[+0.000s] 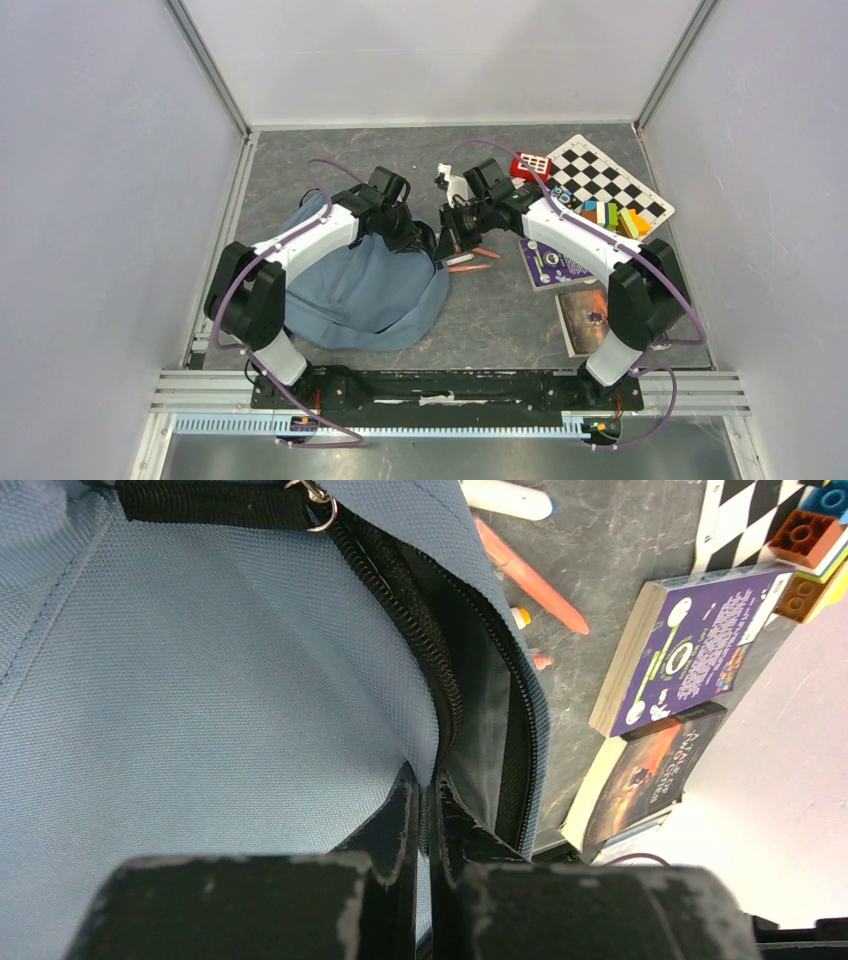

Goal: Pack the student bag
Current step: Unzip the student bag at the center of the board.

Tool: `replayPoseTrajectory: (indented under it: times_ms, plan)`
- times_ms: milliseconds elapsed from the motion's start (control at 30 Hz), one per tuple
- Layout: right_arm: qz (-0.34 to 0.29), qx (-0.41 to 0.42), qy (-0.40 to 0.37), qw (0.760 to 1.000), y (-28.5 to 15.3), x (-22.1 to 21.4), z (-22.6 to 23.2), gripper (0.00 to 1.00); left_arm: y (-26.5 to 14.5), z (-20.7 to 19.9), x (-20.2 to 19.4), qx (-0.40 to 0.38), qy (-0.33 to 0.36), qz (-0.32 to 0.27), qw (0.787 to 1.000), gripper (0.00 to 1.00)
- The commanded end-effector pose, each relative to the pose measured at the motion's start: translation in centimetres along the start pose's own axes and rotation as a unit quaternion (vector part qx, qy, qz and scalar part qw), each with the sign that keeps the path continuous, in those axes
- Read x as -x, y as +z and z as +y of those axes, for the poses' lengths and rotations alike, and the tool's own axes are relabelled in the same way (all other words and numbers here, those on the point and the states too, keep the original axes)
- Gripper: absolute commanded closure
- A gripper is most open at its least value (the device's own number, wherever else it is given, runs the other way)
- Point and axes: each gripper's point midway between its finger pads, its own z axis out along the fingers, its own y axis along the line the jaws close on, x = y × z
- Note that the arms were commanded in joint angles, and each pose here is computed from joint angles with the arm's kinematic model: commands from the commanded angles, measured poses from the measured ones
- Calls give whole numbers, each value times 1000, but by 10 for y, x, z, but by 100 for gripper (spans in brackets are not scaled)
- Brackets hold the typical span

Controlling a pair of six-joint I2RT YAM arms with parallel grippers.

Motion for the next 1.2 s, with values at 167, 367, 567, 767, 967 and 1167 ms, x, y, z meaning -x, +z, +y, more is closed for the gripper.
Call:
replayPoseTrajectory:
  times_ms: [167,367,567,767,967,1167]
  plan:
    - [-43,6,-8,999,-2,27,10,100,-23,-70,66,-90,-37,-92,991,98]
    - [-51,-1,-11,999,-6,34,12,100,-47,-72,106,-113,-72,-143,981,98]
    - [-55,-7,-15,998,-8,43,14,100,-65,-65,134,-128,-88,-171,973,98]
    - [-62,4,-17,998,-10,54,25,100,-76,-53,160,-126,-91,-197,968,98]
    - [-59,26,-18,998,-7,62,41,100,-85,-47,182,-119,-88,-225,963,98]
    - [-65,70,-15,995,4,74,69,100,-96,-50,204,-124,-108,-268,949,98]
